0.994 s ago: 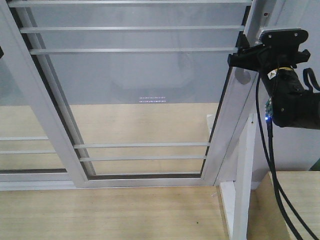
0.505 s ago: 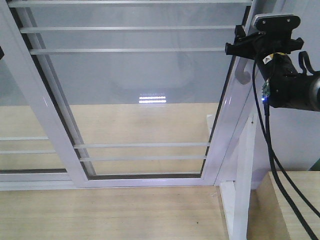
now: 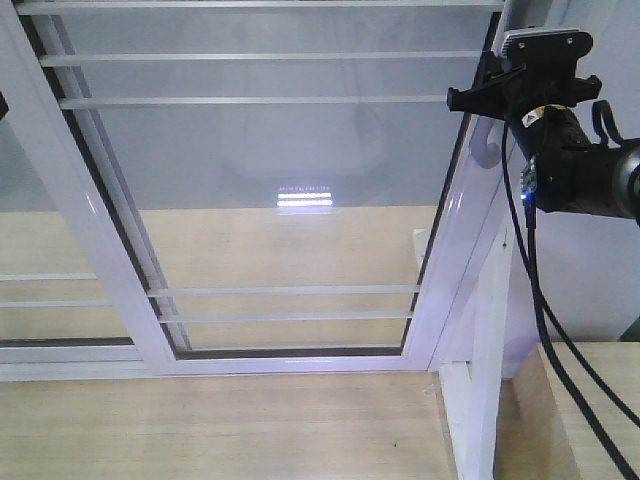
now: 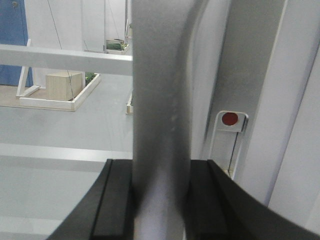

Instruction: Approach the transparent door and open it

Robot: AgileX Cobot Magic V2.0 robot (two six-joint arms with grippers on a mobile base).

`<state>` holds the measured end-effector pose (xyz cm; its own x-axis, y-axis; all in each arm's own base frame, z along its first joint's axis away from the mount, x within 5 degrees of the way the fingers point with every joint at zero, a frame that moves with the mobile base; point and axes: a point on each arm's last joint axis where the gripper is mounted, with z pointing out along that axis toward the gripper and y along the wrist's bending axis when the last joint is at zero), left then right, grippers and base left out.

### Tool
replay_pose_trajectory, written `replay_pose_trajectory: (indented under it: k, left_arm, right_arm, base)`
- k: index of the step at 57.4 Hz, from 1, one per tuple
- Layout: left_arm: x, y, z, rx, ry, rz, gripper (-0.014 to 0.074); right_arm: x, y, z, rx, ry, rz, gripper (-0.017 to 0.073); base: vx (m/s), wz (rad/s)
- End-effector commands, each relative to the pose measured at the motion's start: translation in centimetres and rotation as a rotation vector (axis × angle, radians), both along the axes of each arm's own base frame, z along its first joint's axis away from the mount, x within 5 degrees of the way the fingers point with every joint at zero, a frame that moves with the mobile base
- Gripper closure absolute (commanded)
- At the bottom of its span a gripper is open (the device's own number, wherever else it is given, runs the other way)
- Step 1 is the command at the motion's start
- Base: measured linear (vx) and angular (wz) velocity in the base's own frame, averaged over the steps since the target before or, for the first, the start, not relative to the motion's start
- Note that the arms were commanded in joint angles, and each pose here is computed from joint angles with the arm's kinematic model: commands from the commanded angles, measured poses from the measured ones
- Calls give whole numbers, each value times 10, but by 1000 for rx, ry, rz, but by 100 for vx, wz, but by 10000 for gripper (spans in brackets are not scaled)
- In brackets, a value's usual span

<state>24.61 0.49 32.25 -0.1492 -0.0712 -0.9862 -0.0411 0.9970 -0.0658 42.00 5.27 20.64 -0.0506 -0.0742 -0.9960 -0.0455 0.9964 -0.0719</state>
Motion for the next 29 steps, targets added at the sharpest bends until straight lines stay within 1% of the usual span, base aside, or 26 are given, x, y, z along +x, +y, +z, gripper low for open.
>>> replay_pose_trajectory:
  k: [1, 8, 29]
  left_arm:
    - [-1, 0, 24, -18, -131, 6, 24]
    - [-1, 0, 24, -19, -131, 6, 24]
    - [-1, 0, 24, -19, -131, 6, 24]
  right_arm:
    - [-1, 6, 39, -27, -171, 38, 571]
    - [-4, 19, 41, -55, -181, 100, 569]
    - [-14, 64, 42, -50, -193, 218, 568]
  base:
    - [0, 0]
    - [0, 0]
    - [0, 0]
